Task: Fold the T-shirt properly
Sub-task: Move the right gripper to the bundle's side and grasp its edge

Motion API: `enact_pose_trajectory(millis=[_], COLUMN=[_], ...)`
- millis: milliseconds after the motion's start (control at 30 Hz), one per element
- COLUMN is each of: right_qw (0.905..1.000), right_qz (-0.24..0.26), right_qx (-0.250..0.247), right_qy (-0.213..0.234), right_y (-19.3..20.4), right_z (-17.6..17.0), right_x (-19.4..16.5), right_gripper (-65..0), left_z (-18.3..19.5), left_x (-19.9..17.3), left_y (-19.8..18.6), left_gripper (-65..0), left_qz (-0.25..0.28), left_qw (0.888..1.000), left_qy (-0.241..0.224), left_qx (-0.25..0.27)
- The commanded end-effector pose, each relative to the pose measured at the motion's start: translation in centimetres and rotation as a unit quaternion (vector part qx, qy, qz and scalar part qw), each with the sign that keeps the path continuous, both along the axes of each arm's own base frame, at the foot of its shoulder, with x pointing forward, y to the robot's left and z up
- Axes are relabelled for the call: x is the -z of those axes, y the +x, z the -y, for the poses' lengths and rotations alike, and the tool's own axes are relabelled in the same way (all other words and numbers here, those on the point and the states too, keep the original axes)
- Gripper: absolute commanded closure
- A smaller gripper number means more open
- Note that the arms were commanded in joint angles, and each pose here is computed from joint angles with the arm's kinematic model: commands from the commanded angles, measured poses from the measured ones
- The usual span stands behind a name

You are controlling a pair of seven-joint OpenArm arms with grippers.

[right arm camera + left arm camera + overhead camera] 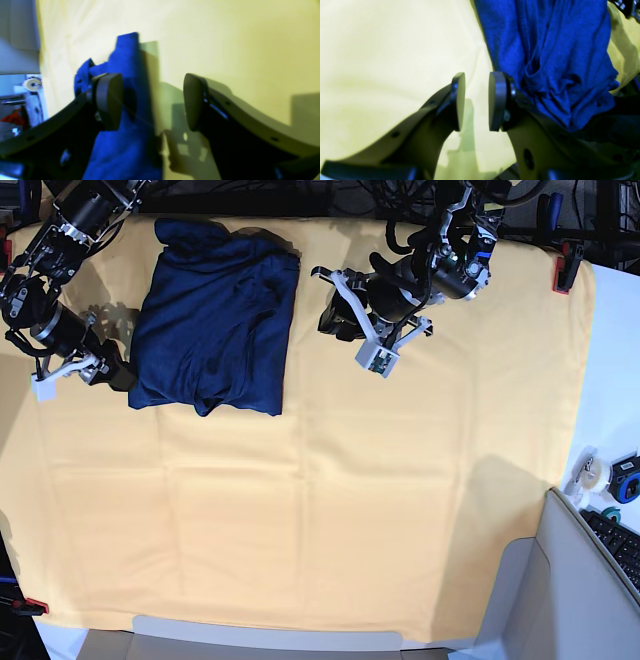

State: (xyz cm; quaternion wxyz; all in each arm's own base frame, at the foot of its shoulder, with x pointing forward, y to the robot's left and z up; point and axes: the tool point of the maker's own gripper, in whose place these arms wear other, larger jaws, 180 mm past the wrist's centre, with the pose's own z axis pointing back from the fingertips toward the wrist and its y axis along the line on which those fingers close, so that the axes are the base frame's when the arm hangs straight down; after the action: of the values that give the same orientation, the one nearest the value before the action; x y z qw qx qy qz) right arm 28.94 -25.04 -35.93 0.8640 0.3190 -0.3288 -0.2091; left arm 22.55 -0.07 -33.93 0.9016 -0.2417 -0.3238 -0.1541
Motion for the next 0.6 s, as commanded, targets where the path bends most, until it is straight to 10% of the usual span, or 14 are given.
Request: enact_pose_trajectory(millis=[0, 567], right_qw=[0.9997, 0.997], right_qz=[0.025, 0.021], right_qx=[-0.004, -0.073], right_qy=[0.0, 0.012], right_y=[0.9, 1.9], right_z=[-0.2, -5.3], right_x=[-1.2, -0.7], right_gripper=[-37.7, -37.4], left_z=[0.1, 0.1], left_x=[-0.9, -0.3], left_y=[0.5, -0.3], left_gripper=[-16.1, -16.1], left_qz=[0.016, 0.004], left_qw=[1.0, 1.0], left_qy=[-0.009, -0.009], left_qx=[-0.001, -0.001])
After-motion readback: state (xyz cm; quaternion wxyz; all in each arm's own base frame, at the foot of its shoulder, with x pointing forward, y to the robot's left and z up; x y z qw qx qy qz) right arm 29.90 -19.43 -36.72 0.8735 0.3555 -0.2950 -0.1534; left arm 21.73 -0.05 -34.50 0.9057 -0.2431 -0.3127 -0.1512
